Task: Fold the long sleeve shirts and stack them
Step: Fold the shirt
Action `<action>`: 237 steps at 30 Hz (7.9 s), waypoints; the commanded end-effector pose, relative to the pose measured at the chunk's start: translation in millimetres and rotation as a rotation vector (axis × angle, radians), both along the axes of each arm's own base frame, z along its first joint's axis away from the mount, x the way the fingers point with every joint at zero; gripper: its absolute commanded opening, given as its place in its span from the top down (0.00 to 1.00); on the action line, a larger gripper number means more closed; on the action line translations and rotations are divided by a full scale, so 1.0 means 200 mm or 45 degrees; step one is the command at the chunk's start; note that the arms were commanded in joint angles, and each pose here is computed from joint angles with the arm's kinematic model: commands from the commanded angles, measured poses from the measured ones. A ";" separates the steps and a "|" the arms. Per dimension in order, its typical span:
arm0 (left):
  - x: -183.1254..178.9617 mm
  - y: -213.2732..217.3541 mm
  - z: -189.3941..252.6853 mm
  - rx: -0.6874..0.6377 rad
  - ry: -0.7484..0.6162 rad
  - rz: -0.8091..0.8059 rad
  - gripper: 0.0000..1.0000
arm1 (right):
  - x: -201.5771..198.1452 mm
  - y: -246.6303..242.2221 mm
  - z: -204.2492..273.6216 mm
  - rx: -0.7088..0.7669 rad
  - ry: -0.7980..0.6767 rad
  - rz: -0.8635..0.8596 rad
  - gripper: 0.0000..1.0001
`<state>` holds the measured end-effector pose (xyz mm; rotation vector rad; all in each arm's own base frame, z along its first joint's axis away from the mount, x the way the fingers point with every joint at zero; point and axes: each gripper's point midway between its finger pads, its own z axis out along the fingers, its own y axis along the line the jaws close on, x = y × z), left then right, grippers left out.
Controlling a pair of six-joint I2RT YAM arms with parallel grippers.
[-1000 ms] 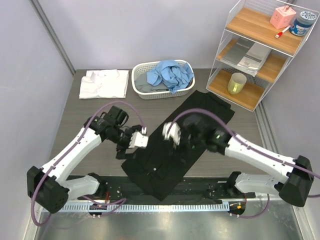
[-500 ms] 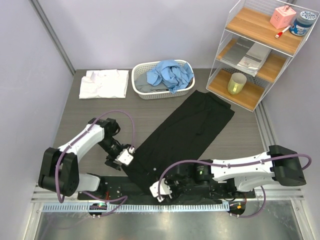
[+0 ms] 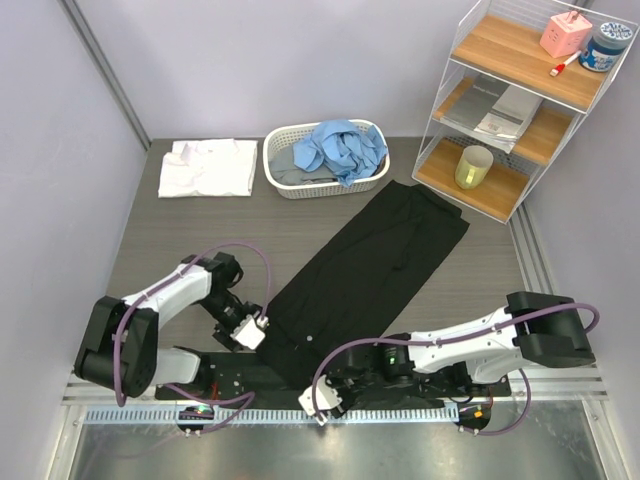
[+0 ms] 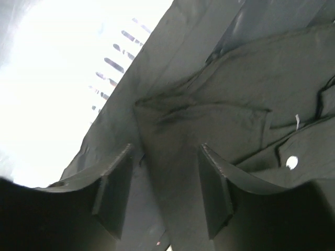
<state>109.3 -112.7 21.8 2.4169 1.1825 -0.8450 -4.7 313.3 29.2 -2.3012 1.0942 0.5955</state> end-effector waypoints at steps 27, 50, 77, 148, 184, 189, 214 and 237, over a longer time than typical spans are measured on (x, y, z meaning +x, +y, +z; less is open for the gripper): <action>0.16 -0.28 0.30 -0.250 -0.193 0.006 1.00 | 0.29 0.06 0.17 0.221 -0.312 -0.279 0.99; 0.90 -1.03 0.66 -0.458 -0.314 0.219 1.00 | 0.91 -0.61 0.39 0.176 -0.605 -0.811 0.99; 1.36 -1.41 0.31 -0.372 -0.362 0.384 1.00 | 1.20 -1.04 0.16 -0.001 -0.443 -1.212 0.99; 0.89 -0.10 1.05 -0.476 0.068 1.877 0.04 | 1.05 -0.41 -0.26 -0.625 0.746 -1.247 0.44; 0.42 -0.41 0.07 0.355 0.368 1.054 0.60 | 1.71 -0.63 -0.18 -0.403 0.499 -1.786 0.75; 0.35 -0.42 0.13 0.322 0.416 1.063 0.60 | 1.80 -0.46 -0.20 -0.368 0.440 -1.653 0.75; 0.65 -0.37 0.34 0.143 0.911 1.856 0.44 | 1.29 -0.44 0.39 -0.017 1.147 -1.758 0.40; 0.61 -0.31 0.11 0.465 0.921 1.646 0.50 | 1.11 -0.20 0.41 0.048 1.021 -1.414 0.48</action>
